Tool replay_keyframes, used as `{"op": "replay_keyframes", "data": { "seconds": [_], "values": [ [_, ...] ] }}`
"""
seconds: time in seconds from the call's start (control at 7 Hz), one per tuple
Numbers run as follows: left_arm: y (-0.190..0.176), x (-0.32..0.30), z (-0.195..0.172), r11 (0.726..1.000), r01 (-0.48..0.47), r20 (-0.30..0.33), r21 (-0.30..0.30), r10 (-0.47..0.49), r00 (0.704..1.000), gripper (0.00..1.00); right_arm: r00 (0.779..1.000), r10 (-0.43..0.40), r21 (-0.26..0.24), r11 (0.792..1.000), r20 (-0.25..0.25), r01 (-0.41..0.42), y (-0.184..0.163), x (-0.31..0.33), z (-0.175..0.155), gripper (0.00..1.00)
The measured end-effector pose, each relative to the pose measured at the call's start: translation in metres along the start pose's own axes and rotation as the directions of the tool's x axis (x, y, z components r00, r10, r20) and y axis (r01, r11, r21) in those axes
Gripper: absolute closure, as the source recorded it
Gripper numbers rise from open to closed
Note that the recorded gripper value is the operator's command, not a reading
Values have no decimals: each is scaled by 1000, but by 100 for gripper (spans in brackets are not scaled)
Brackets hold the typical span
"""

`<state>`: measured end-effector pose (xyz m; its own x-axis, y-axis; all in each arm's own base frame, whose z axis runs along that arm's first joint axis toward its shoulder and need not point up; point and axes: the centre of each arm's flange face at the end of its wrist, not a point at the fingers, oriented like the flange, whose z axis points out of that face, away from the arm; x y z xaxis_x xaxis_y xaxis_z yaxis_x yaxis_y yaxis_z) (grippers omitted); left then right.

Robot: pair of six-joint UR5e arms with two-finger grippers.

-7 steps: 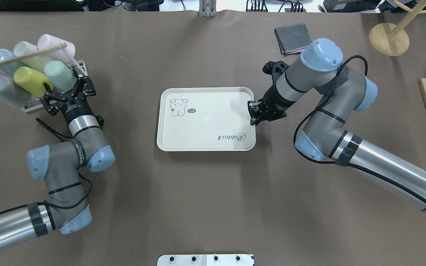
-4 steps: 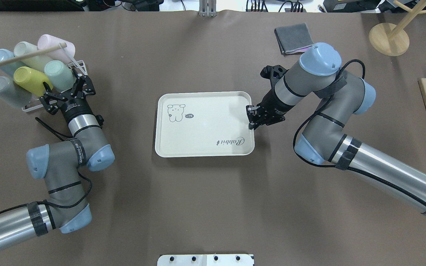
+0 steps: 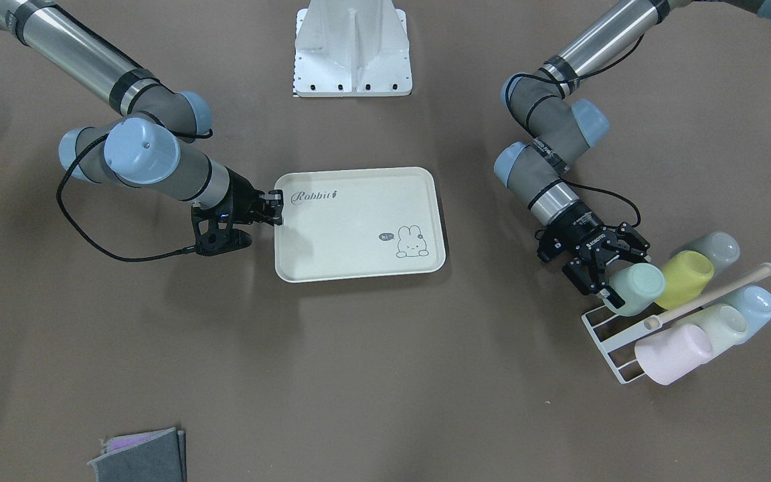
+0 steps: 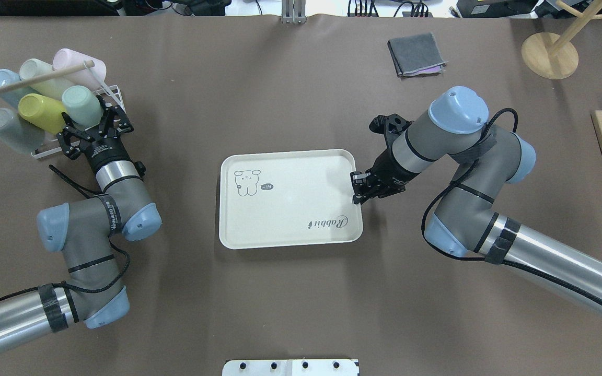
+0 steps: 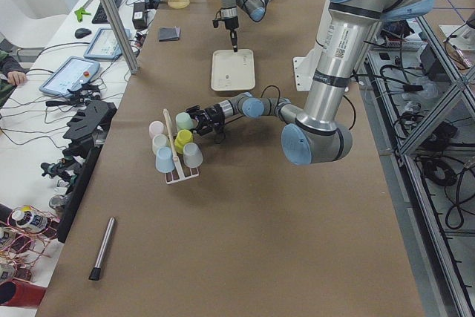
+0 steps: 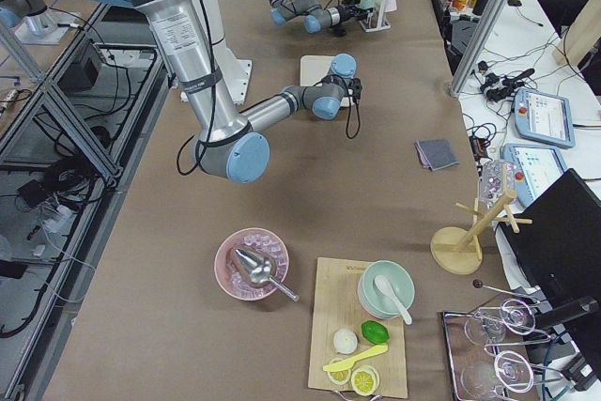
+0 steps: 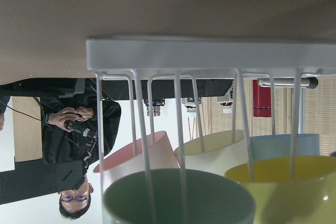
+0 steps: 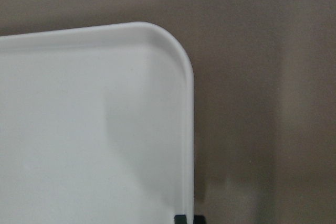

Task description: Pick up and place green cup on tray

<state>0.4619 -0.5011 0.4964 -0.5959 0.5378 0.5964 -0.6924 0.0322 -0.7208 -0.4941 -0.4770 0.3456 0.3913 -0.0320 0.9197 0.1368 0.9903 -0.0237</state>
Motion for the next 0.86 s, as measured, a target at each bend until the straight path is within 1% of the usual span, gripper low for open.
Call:
{"op": "replay_keyframes", "data": {
  "seconds": [0.29, 0.57, 0.71, 0.86],
  "values": [
    [1, -1, -1, 1000, 1, 1, 0, -1, 1000, 35, 1000, 12, 0, 1000, -11, -12, -1, 2, 4, 100],
    [3, -2, -1, 1000, 4, 1, 1, -4, 1000, 35, 998, 61, -1, 998, -14, -61, 0, 2, 7, 99],
    [5, -3, 0, 1000, 5, 0, 0, -5, 1000, 35, 997, 73, -1, 997, -13, -73, 1, 2, 8, 33],
    [9, -4, 1, 1000, 4, -1, -1, -4, 1000, 35, 997, 78, -2, 997, -13, -78, 1, 2, 8, 9]
  ]
}}
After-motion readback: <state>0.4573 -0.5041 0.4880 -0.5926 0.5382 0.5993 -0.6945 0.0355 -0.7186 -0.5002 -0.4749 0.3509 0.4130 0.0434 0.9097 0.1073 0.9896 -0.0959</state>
